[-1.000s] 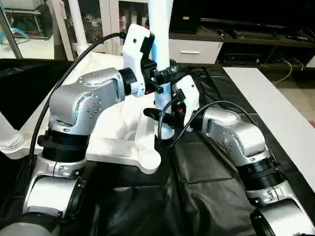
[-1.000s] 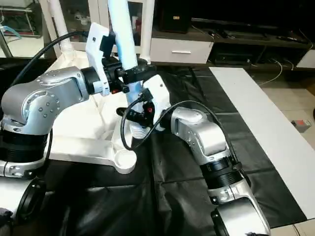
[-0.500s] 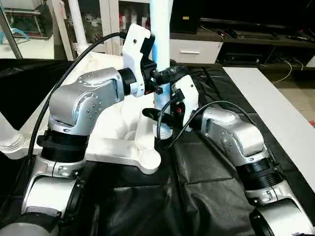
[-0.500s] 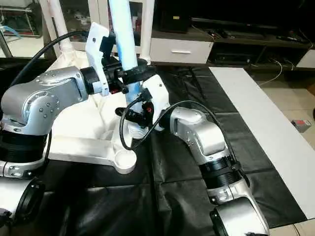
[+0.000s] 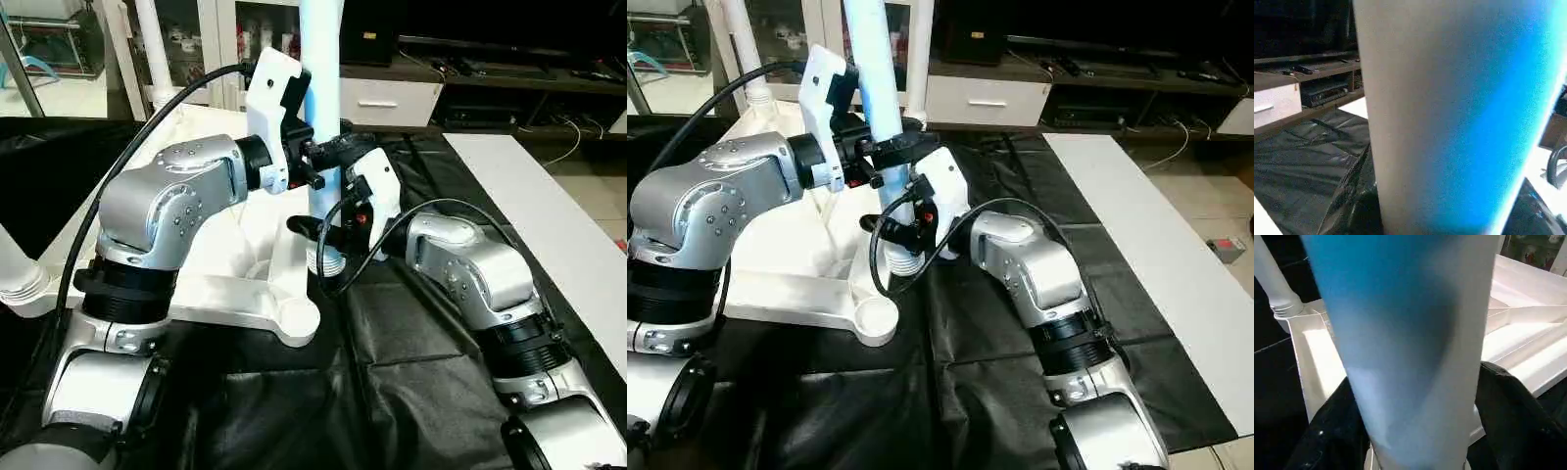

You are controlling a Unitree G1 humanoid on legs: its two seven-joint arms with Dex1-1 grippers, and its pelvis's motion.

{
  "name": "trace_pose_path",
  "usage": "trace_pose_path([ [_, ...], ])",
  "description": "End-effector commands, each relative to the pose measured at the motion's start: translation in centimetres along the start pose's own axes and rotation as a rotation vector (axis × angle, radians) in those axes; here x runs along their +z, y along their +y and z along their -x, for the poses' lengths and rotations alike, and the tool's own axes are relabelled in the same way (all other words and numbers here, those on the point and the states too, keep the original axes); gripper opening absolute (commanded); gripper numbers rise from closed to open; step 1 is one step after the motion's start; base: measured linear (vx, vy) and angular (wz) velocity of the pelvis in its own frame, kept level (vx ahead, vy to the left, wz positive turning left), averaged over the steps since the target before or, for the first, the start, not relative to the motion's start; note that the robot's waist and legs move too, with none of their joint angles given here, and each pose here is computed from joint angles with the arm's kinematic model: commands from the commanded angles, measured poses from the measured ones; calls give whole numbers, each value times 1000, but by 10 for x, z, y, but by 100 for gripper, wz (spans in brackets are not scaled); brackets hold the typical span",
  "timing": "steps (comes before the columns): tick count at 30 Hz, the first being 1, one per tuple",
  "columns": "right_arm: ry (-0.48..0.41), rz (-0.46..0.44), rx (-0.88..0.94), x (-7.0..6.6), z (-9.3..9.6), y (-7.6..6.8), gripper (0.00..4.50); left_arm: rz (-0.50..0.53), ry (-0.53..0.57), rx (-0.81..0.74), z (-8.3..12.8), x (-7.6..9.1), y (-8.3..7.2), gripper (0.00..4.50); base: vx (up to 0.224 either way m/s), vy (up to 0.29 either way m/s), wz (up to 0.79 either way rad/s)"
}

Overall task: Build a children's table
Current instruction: Pick table leg

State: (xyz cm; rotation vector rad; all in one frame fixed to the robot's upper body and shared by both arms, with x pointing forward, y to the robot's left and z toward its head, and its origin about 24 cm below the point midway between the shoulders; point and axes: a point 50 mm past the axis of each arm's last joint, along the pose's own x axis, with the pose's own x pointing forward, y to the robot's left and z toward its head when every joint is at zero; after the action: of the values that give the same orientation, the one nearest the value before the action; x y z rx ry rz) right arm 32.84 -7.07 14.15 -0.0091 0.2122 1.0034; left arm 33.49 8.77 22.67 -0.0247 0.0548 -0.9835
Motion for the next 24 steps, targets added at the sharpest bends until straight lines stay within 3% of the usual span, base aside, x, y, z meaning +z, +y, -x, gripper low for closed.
trace_pose_path([
  [1,-18,7,-27,6,7,-5,306,-17,7,-3,-1,0,-1,179,0,0,0],
  [5,-22,9,-26,8,8,-4,306,-20,6,-8,-1,0,-1,179,0,0,0],
  [13,-8,11,-29,7,8,-4,379,-27,2,-23,-3,1,-3,179,0,0,0],
  [24,9,-2,-20,4,9,-4,380,-33,4,-24,-2,1,-2,179,0,0,0],
])
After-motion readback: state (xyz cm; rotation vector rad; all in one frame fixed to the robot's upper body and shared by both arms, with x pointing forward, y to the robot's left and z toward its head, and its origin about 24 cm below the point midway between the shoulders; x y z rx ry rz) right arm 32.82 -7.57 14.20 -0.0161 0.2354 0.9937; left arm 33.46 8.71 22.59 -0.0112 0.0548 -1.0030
